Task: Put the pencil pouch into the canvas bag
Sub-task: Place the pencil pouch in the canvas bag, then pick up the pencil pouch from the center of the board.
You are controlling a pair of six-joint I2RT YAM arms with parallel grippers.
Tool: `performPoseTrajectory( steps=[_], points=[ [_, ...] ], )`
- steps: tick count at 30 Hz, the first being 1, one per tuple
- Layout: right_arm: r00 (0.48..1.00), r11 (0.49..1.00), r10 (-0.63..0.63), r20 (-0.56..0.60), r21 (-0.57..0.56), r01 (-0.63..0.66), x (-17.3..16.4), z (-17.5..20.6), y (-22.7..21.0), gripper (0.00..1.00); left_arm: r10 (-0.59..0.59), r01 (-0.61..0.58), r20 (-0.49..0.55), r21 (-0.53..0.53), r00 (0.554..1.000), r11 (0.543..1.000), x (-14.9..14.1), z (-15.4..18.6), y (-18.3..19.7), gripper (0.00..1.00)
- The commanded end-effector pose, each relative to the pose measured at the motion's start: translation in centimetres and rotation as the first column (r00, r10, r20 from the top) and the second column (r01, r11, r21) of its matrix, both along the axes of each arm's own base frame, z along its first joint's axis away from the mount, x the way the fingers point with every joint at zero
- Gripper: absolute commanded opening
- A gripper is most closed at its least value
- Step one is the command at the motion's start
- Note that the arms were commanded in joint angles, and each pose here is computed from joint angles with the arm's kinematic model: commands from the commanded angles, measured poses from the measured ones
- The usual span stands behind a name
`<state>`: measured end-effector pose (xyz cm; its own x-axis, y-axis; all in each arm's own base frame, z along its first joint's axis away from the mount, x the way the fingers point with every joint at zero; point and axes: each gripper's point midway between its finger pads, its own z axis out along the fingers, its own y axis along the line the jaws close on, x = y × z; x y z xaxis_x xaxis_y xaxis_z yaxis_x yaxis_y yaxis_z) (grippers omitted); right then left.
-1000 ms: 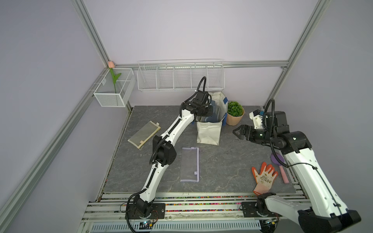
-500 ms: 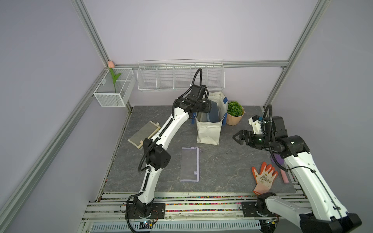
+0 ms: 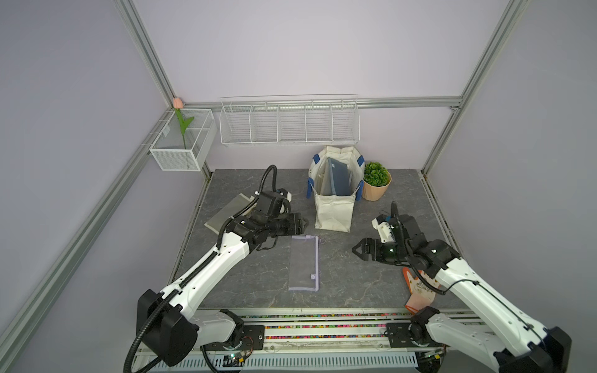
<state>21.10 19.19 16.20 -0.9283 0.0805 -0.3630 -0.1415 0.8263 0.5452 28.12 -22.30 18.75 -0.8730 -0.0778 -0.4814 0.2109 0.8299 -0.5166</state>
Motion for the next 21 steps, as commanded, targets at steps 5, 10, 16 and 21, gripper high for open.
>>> performPoseTrajectory(
  steps=[5, 10, 16, 21],
  points=[
    [0.998, 0.997, 0.034, 0.048, 0.07, -0.038, 2.4, -4.0, 5.7, 0.96, 0.055, -0.075, -0.158, -0.12, 0.986, 0.99, -1.4, -6.3, 2.0, 0.73],
    [0.993, 0.991, 0.11, 0.032, 0.067, -0.112, 2.8, -6.6, 9.8, 0.97, 0.03, -0.051, -0.252, -0.076, 0.967, 0.996, -2.1, -10.5, 2.1, 0.72],
    [0.989, 0.988, 0.143, -0.029, 0.069, -0.14, 2.5, -10.2, 12.2, 0.99, 0.038, -0.073, -0.298, -0.108, 0.954, 0.991, -2.2, -13.8, 1.7, 0.7],
    [0.988, 0.988, 0.14, -0.063, 0.07, -0.135, 2.7, -12.1, 12.8, 1.0, 0.041, -0.083, -0.32, -0.12, 0.946, 0.989, -2.8, -15.6, 1.6, 0.69]
  ],
)
